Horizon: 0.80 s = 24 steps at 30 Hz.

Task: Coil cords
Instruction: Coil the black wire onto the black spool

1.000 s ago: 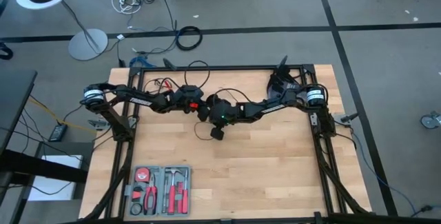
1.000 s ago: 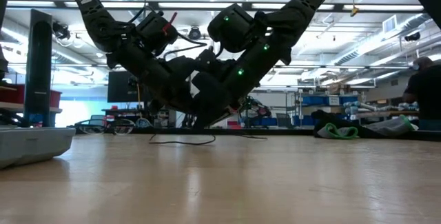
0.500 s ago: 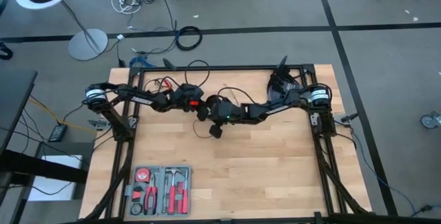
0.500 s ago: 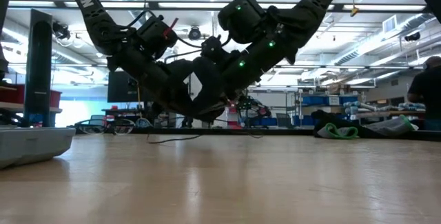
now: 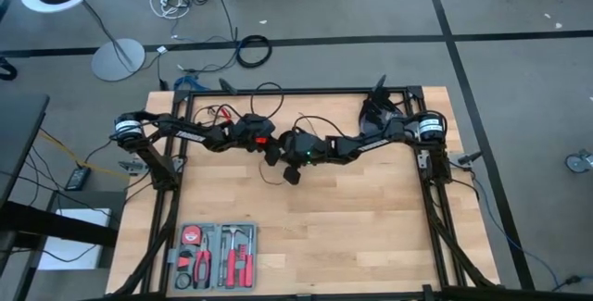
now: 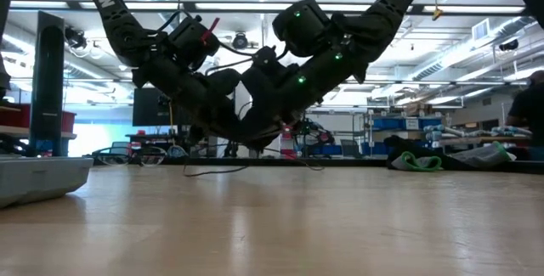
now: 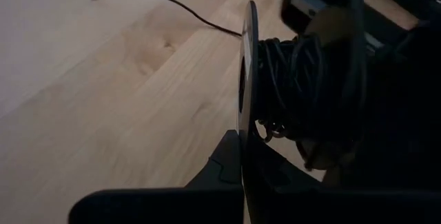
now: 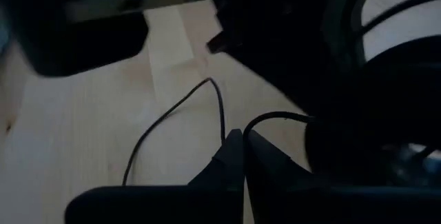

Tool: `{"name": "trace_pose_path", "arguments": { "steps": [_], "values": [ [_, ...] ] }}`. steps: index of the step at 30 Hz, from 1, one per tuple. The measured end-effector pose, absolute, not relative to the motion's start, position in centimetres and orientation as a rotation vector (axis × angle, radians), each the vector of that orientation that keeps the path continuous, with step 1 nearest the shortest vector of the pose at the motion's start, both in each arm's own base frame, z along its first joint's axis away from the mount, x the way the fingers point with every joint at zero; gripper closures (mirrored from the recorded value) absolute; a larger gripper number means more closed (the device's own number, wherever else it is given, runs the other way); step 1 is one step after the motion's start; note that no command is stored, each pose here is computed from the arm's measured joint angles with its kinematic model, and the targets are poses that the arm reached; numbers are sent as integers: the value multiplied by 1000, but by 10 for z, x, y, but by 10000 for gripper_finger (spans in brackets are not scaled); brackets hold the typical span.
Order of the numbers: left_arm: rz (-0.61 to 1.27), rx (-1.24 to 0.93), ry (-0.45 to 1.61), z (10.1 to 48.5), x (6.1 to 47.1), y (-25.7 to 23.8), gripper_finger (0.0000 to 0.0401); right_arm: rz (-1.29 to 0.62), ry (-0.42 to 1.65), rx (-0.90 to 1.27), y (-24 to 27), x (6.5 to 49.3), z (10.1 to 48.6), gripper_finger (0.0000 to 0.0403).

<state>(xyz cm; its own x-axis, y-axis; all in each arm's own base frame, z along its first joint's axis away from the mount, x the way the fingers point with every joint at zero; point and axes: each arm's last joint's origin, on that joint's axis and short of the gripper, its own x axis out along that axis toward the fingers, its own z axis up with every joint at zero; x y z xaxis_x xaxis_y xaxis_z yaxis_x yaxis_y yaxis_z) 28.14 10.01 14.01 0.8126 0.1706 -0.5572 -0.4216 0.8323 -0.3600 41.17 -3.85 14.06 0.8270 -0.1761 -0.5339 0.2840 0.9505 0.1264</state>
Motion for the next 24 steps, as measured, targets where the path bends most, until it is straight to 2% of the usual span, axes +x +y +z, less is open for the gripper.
{"name": "trace_pose_path", "arguments": {
  "steps": [4,10,17,24],
  "values": [
    [331,-495,536,140,281,100,401,-281,555,195,-33,405,140,403],
    [305,-509,561,139,280,99,401,-332,517,264,-32,371,140,403],
    [164,-553,559,140,282,94,401,-409,526,484,-43,325,123,403],
    [113,-580,462,149,287,95,401,-384,526,593,-35,317,112,403]
  ]
}}
